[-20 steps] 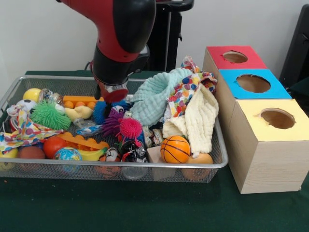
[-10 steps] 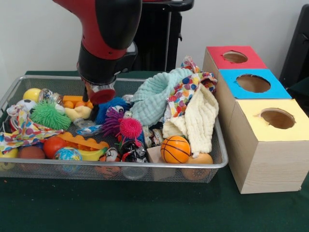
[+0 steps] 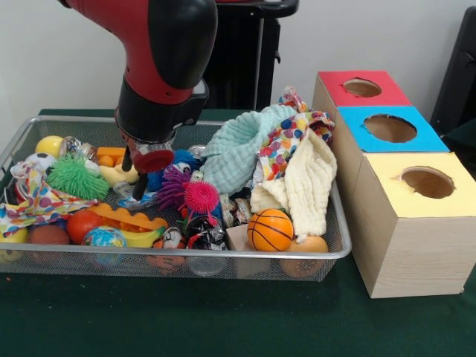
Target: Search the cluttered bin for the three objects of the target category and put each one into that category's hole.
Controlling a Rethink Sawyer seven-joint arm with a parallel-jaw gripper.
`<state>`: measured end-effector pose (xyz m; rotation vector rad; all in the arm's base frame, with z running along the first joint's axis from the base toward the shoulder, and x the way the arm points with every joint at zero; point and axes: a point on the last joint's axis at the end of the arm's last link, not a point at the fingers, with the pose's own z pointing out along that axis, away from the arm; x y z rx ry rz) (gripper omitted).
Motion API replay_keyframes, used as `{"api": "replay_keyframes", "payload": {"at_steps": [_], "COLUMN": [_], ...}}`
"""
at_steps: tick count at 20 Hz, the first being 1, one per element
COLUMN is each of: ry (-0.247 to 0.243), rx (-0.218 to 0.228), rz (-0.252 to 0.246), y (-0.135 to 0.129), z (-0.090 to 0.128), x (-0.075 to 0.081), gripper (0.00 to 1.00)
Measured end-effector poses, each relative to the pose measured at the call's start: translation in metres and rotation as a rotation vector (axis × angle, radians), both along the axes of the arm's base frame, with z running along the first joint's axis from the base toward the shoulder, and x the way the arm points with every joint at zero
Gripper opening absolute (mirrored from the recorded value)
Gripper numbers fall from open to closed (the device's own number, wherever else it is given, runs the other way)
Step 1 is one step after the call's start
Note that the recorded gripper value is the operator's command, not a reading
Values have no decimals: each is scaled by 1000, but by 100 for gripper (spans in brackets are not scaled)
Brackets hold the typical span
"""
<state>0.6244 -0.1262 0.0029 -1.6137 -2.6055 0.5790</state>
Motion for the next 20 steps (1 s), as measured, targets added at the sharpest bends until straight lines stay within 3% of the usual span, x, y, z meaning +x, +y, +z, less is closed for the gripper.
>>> {"api": "replay_keyframes", "payload": {"at_steps": [12, 20], "ry": [-27, -129], "rx": [19, 11], "rz": [-32, -18], "y": [4, 6], "z": [-1, -8], "x": [7, 25], "gripper": [100, 100]}}
